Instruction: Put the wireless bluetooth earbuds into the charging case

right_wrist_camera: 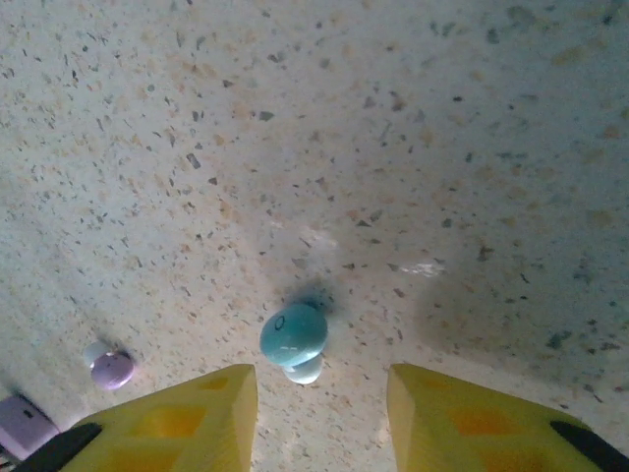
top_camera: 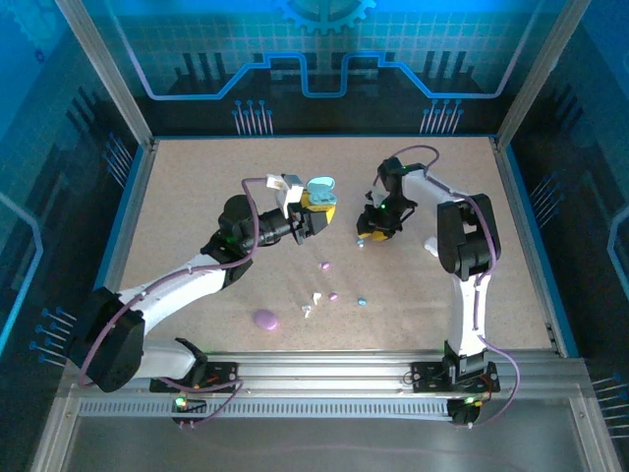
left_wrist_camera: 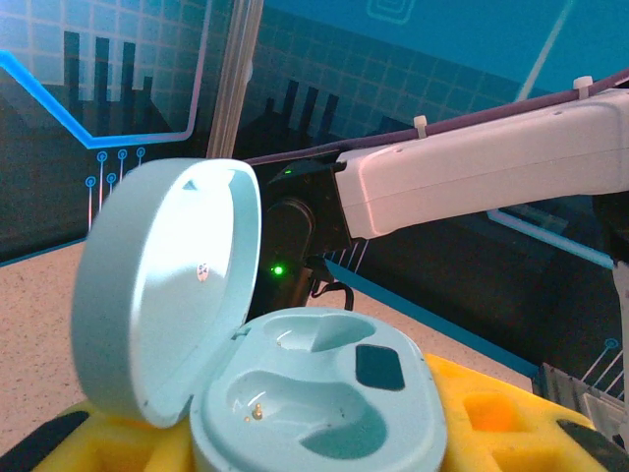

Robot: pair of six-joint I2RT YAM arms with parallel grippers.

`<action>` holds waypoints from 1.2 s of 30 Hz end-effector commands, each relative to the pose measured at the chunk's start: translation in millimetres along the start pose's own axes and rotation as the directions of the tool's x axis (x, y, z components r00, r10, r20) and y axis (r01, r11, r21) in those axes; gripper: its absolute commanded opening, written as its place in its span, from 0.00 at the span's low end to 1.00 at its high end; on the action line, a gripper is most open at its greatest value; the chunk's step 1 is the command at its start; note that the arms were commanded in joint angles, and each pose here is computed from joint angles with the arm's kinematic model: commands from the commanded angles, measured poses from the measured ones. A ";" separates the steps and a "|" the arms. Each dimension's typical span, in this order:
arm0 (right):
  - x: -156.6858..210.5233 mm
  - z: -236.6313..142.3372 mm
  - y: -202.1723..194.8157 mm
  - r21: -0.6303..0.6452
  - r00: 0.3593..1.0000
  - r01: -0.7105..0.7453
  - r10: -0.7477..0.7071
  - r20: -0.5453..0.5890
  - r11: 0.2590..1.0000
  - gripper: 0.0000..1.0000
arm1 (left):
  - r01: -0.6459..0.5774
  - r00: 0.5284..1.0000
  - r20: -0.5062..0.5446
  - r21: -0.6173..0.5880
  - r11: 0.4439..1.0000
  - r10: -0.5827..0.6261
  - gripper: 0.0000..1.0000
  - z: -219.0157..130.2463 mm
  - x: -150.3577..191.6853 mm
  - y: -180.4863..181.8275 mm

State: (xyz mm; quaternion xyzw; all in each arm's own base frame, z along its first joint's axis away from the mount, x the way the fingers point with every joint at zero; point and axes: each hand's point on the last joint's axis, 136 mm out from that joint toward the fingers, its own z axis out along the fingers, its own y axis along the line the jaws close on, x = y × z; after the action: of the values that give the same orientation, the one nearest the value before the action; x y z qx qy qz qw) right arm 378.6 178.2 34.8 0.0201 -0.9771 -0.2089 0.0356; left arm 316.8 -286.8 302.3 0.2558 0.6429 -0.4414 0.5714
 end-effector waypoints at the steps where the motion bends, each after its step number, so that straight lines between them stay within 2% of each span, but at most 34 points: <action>1: -4.1 9.5 4.4 0.047 0.999 -0.042 0.042 -0.001 0.998 0.43 | -0.026 0.998 0.056 0.019 0.999 0.025 0.34 -4.5 -16.7 -6.2; 8: -6.7 16.7 6.9 0.087 0.997 -0.079 0.079 0.006 0.993 0.41 | -0.034 0.998 0.059 0.009 0.999 0.034 0.34 -7.6 -16.2 -6.2; 19: -7.9 20.6 12.6 0.119 0.999 -0.037 0.038 -0.005 0.992 0.33 | -0.037 0.997 0.063 0.004 0.999 0.036 0.34 -9.8 -15.9 -5.3; 24: -7.0 22.9 14.5 0.122 0.999 -0.028 0.030 -0.017 0.992 0.33 | -0.035 0.997 0.062 0.003 0.999 0.035 0.34 -10.2 -14.9 -4.9; 36: -1.4 27.1 14.9 0.185 0.992 0.103 -0.088 -0.088 0.977 0.31 | -0.035 0.997 0.063 0.002 0.999 0.035 0.34 -10.6 -15.4 -4.3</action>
State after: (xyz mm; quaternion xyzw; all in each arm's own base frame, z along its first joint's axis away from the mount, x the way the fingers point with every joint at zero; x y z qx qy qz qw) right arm 388.2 201.0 20.6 0.0429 -0.9891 -0.1355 0.0389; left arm 314.6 -284.5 302.1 0.2555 0.6400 -0.4411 0.5749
